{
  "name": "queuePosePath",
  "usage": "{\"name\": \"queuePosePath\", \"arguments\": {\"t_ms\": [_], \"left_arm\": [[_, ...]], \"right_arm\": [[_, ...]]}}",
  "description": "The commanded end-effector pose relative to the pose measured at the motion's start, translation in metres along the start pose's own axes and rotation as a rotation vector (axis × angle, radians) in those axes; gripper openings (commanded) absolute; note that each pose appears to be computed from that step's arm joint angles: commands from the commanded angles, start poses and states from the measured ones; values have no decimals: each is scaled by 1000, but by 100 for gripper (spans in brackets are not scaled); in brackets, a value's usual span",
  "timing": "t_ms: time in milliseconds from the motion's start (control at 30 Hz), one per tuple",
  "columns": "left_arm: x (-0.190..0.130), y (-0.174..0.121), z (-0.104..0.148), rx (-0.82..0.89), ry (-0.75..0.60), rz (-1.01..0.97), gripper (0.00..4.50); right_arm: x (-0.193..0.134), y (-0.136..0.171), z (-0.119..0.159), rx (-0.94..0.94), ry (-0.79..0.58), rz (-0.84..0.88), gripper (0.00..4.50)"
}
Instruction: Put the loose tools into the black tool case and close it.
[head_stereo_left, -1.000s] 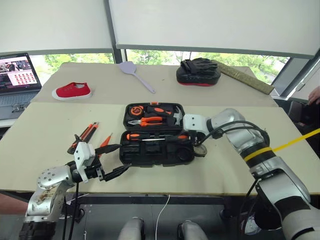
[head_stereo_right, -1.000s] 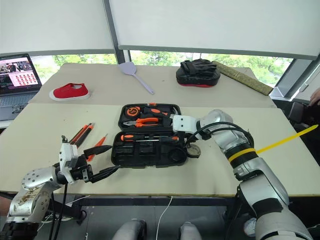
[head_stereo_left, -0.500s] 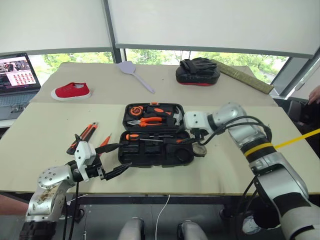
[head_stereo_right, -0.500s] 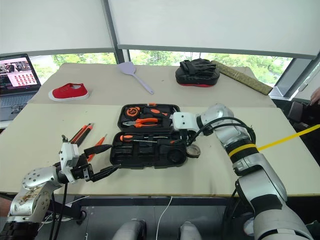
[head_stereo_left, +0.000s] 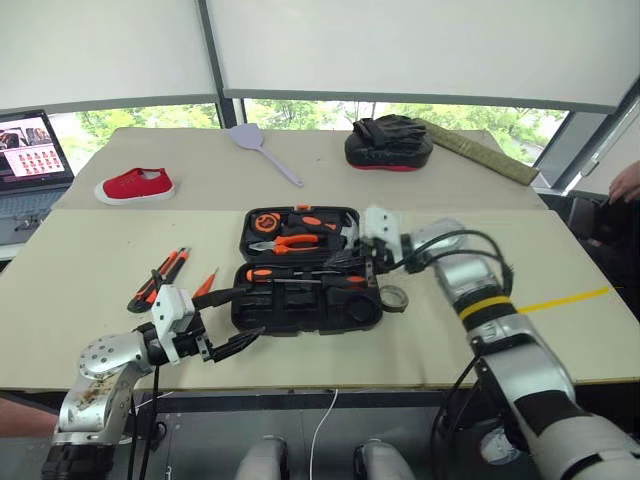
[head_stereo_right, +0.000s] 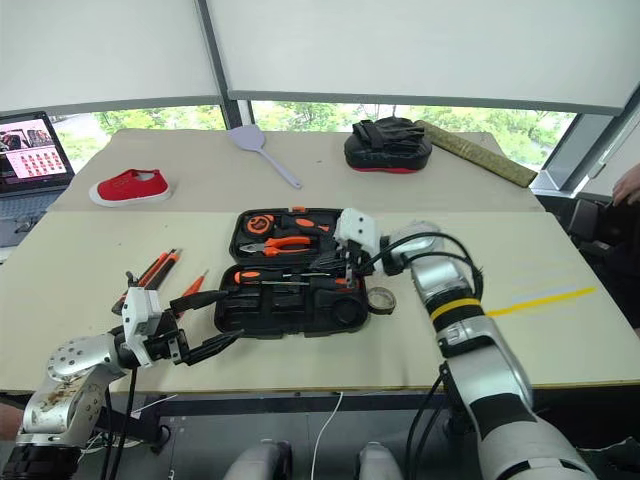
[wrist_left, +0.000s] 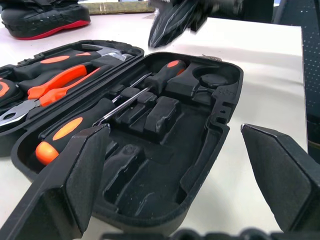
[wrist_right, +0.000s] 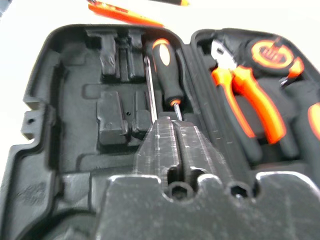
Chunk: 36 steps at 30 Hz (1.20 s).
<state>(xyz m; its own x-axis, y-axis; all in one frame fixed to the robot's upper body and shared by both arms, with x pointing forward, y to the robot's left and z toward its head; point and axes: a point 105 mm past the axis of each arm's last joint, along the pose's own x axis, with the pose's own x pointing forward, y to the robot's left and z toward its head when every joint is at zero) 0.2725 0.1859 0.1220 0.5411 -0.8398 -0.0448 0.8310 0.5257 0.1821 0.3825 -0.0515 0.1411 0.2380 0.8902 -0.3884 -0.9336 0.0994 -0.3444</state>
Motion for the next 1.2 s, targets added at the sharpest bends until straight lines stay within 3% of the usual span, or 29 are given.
{"name": "queuePosePath", "arguments": {"t_ms": [33,167,367,433,533,567,600,700,800,933,1067,1200], "left_arm": [[-2,1,2,36,0,12,450],[-3,1,1,36,13,19,450],[-5,4,0,35,30,46,450],[-8,6,-3,33,35,59,450],[-22,13,-4,1,18,114,450],[-29,16,-3,-8,8,141,450],[-39,20,-1,-15,-3,181,450],[-78,34,2,-13,-2,333,450],[-124,41,-1,-6,55,479,450],[-193,39,-12,-45,185,689,450],[-244,24,-29,-124,335,822,450],[-234,20,-24,-186,334,805,450]], "right_arm": [[5,5,-15,17,43,9,10],[14,10,-31,24,116,10,10],[26,10,-33,77,149,-3,10],[24,8,-24,73,110,0,10],[10,4,13,53,-101,-7,10],[0,4,21,34,-151,-16,61],[-12,5,28,16,-200,-26,73],[-51,8,45,-57,-363,-130,181],[-85,23,45,-79,-454,-182,288],[-121,47,24,-87,-466,-250,418],[-143,73,-4,-63,-407,-264,435],[-149,74,-8,-37,-398,-304,435]]}}
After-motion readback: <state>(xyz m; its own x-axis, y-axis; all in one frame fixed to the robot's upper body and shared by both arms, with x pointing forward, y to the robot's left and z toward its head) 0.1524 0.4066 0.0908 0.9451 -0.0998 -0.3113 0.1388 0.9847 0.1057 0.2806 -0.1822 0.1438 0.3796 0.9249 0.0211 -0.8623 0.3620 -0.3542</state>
